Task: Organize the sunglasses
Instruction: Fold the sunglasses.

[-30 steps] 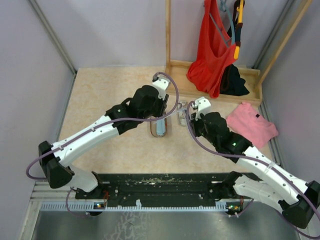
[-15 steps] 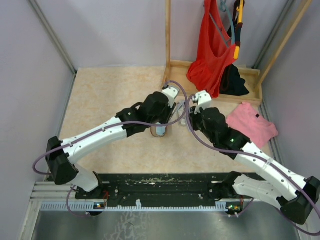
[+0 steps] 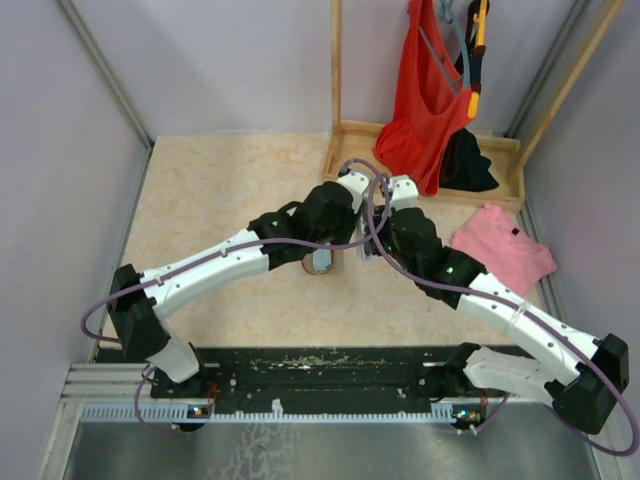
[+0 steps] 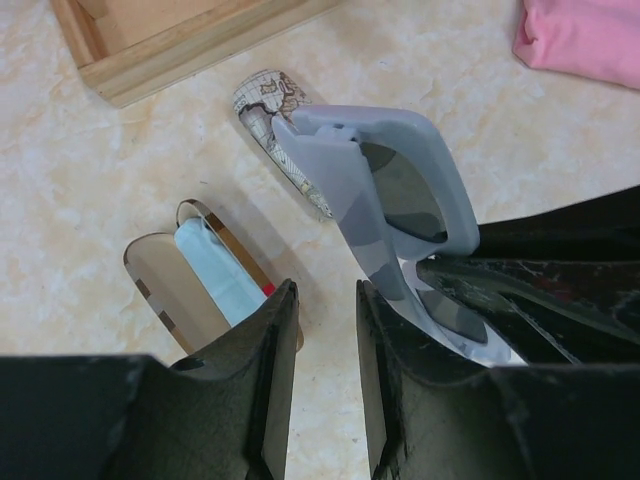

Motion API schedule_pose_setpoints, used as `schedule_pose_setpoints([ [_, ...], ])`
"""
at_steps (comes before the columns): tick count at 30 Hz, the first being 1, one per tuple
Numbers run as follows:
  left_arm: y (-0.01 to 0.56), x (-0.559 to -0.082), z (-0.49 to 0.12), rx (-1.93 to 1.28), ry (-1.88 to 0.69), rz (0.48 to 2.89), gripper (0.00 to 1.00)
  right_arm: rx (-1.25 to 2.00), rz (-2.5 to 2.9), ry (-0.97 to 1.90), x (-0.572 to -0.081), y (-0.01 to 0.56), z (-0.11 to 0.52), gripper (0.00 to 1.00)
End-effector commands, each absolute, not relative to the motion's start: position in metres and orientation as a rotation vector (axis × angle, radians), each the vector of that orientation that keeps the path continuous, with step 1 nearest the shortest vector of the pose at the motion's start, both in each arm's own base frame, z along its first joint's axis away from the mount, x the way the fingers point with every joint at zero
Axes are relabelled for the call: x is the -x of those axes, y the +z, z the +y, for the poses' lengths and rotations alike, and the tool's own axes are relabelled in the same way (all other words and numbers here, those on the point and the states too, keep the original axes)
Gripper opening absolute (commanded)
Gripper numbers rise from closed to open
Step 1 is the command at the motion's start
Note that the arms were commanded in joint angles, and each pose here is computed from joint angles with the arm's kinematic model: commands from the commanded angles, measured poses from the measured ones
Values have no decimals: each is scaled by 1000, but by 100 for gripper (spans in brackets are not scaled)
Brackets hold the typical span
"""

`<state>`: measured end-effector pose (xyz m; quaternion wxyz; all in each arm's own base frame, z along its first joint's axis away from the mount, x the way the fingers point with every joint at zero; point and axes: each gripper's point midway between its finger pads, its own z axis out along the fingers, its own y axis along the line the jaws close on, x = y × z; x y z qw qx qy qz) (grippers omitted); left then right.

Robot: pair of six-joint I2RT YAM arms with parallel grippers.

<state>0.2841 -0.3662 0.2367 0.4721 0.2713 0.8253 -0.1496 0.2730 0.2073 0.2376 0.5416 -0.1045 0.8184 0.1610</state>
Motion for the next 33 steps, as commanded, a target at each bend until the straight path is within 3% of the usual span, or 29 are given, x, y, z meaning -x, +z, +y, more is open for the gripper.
schedule_pose_setpoints([
  [1, 245, -288, -377, -611, -396, 2010, 36, 89, 1853, 578, -275, 280, 228, 0],
  [7, 243, -290, -369, -565, -364, 2016, 36, 50, 1872, 616, -271, 274, 229, 0],
  [13, 250, -300, -318, -493, -263, 1989, 45, -19, 1924, 498, -268, 243, 192, 0],
  [21, 215, -324, -250, -318, -405, 1996, 61, -7, 2031, 507, -256, 210, 176, 0],
  [33, 137, -340, -241, -87, -682, 2069, 67, 140, 2175, 542, -260, 190, 200, 0],
])
